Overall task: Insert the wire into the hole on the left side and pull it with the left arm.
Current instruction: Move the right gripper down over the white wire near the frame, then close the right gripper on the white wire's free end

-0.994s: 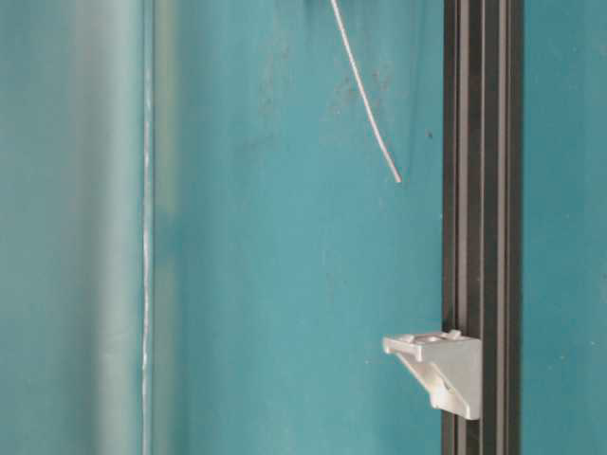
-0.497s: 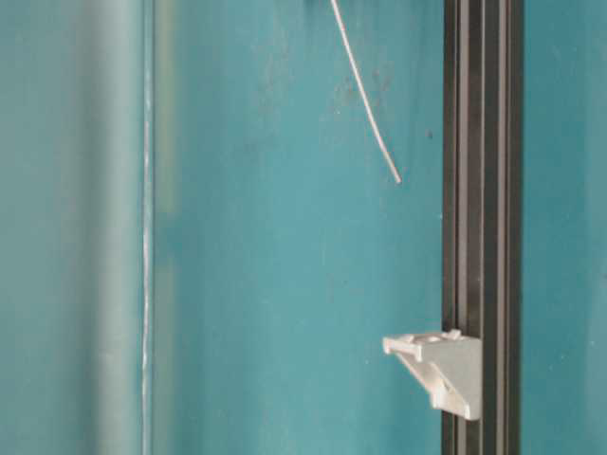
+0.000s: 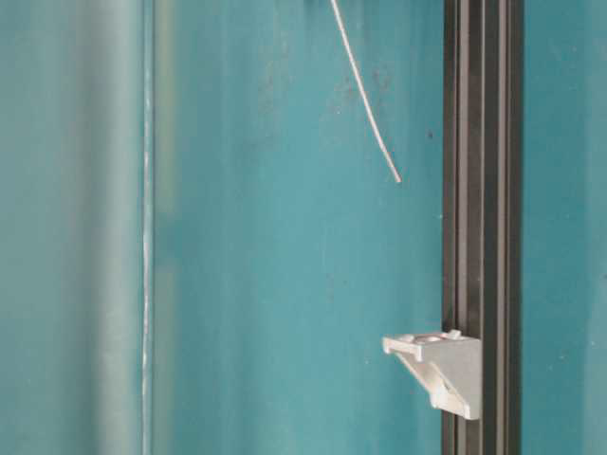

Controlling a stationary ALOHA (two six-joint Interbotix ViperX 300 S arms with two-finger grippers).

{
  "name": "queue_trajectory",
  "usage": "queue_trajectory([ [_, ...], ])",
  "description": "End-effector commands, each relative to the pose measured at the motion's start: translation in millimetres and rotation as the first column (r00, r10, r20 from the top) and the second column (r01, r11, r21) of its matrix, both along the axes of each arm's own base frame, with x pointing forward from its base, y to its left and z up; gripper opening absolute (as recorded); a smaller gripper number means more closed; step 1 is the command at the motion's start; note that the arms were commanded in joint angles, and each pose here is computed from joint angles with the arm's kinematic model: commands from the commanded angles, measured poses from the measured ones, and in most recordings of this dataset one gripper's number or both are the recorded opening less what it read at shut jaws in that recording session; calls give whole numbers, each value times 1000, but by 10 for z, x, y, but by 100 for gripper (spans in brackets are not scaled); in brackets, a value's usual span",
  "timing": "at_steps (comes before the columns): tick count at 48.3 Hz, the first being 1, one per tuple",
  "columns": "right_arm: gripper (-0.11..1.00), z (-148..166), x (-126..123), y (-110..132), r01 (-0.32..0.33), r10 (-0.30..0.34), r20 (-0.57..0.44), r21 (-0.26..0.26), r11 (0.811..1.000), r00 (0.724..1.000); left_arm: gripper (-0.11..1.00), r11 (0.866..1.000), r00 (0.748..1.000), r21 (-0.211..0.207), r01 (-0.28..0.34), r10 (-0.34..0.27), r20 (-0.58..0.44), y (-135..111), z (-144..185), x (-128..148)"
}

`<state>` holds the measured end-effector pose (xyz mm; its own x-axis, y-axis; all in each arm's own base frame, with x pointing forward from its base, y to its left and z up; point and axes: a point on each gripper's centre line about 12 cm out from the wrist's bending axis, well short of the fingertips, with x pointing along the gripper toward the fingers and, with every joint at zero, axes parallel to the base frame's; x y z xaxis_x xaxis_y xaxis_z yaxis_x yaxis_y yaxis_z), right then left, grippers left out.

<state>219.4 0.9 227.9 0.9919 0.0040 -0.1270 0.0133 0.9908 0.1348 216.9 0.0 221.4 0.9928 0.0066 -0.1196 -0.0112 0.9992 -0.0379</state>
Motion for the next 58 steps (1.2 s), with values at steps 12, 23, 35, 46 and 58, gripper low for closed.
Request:
queue_trajectory([
  [12, 71, -175, 164, 4, 11, -6, -92, 52, 999, 996, 92, 999, 1000, -48, -15, 14, -20, 13, -69, 25],
  [23, 71, -294, 335, 5, 17, -7, -173, 56, 998, 985, 92, 994, 995, -106, -34, 24, -101, 18, -241, 45],
  [35, 71, -457, 546, 10, 21, -5, -273, 55, 998, 962, 92, 994, 985, -103, -41, 23, -173, 17, -385, 116],
  [46, 71, -595, 697, 48, 11, 7, -327, 52, 999, 945, 92, 994, 979, -101, -45, 24, -201, 21, -451, 131],
  [58, 71, -710, 832, 110, -5, 24, -366, 53, 999, 930, 92, 993, 978, -104, -52, 30, -204, 32, -460, 128],
])
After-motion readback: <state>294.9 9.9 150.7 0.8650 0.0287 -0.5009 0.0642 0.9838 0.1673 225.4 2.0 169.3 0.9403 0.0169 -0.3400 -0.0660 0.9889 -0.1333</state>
